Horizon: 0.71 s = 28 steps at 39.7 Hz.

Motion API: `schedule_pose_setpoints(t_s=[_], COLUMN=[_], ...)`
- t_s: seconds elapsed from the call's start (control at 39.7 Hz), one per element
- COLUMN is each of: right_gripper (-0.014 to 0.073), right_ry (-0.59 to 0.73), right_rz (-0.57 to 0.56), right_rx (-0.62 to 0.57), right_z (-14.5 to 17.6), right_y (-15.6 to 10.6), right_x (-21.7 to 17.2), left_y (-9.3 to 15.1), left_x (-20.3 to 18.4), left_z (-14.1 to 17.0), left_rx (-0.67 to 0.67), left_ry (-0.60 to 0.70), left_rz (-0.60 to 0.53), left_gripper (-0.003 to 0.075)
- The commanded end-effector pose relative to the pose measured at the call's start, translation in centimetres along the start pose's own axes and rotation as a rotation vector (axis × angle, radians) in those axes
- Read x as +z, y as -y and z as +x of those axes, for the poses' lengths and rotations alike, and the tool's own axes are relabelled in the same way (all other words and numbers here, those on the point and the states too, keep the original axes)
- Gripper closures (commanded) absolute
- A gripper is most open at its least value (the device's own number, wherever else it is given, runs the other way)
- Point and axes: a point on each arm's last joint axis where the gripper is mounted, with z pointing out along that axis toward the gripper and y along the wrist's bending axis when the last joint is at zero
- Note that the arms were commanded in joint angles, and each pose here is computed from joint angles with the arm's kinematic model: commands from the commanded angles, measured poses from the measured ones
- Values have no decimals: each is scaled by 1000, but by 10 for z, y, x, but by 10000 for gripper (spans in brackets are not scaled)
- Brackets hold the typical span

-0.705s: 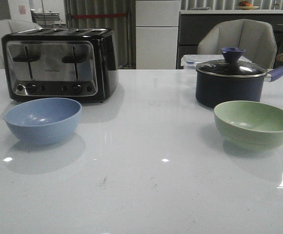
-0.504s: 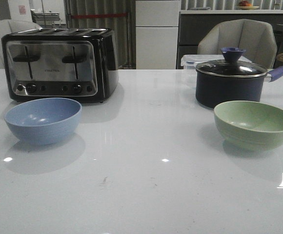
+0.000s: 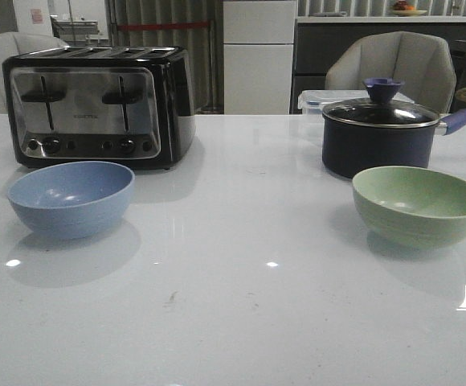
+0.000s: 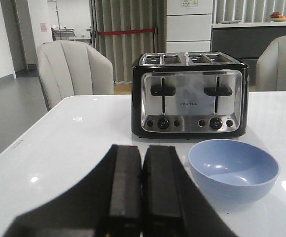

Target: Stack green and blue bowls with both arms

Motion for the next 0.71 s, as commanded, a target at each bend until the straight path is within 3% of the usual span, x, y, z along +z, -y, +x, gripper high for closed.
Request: schedule_pose_setpoints(t_s=[0.0, 0.28, 0.45, 0.68], right_gripper=[573, 573, 573, 573], right_ry=[115, 183, 243, 114], right_rz=[-3, 0, 4, 8], right_rx=[-8, -3, 13, 14], right_z=[-11, -29, -74, -134], right_y=[0, 0, 2, 5], right_x=[-2, -5, -15, -12], left_y=[0, 0, 0, -1], left_x=[-2, -6, -19, -23], left_z=[-6, -31, -82, -148], left_rx=[-10, -8, -10, -11], left_ry=[102, 234, 298, 241], left_rz=[2, 4, 1, -3], left_gripper=[622, 622, 622, 622])
